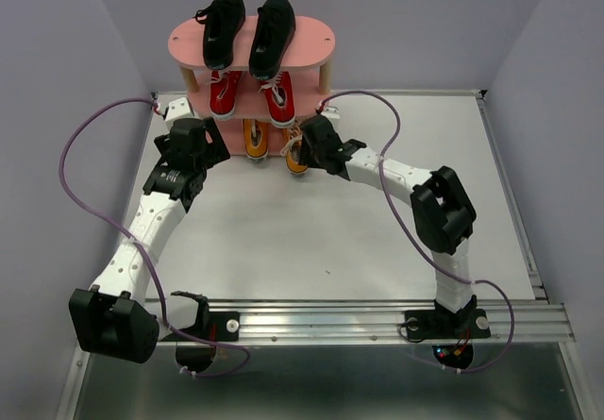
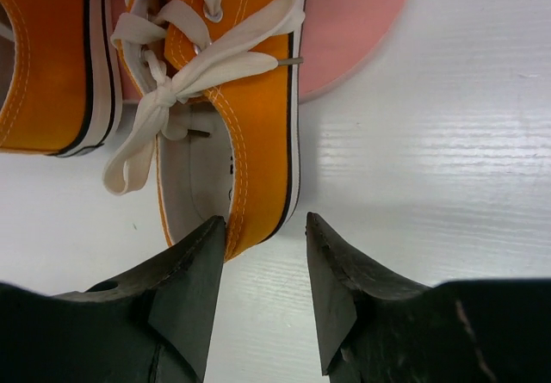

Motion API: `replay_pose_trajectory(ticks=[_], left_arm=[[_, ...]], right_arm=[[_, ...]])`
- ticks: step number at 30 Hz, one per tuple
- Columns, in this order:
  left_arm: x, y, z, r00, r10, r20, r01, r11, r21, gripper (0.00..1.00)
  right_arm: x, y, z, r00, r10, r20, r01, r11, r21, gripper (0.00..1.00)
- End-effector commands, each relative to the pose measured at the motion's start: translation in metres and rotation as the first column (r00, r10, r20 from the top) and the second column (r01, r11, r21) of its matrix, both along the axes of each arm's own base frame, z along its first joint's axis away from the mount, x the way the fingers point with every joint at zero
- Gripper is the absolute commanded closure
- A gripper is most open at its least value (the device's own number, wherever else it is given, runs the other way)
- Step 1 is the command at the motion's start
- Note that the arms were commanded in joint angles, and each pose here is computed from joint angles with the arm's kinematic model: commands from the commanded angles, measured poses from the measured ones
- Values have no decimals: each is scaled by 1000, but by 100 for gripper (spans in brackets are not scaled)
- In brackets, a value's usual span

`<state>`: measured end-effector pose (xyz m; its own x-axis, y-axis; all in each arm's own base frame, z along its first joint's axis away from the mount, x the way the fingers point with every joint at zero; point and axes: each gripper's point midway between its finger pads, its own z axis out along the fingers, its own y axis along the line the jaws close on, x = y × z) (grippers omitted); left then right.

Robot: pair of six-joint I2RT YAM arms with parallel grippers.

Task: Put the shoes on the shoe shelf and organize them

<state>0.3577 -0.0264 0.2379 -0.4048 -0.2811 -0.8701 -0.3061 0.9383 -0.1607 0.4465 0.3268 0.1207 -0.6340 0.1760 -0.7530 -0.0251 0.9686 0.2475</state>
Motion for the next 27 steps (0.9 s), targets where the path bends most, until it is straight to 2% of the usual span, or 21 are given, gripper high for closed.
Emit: replay_pose_trajectory(ticks=[1, 8, 14, 17, 20, 24, 27], left_arm=[[0, 6, 17, 999, 20, 45, -20, 1000, 4, 7], [1, 4, 11, 999, 18, 32, -18, 1000, -3, 7], [1, 6, 13, 999, 22, 33, -22, 1000, 9, 7], [1, 5, 14, 999, 18, 37, -18, 1000, 3, 7], [1, 4, 13, 999, 11, 32, -11, 1000, 0, 8], [-1, 7, 14, 999, 21, 31, -21, 1000, 11, 7], [-3, 9, 17, 999, 25, 35, -26, 1000, 17, 7]], right_arm=[[-4, 18, 33, 994, 66, 86, -76, 990, 118, 51], [-6, 18, 18, 994, 81, 74, -88, 990, 107, 51], [-7, 18, 33, 992, 77, 101, -90, 987, 136, 50], [-4, 19, 35, 993, 59, 104, -74, 986, 150, 43], [0, 18, 24, 997, 28, 73, -37, 990, 135, 43], [5, 23, 11, 998, 19, 54, -26, 990, 138, 49], [9, 27, 5, 999, 15, 47, -22, 990, 137, 60]])
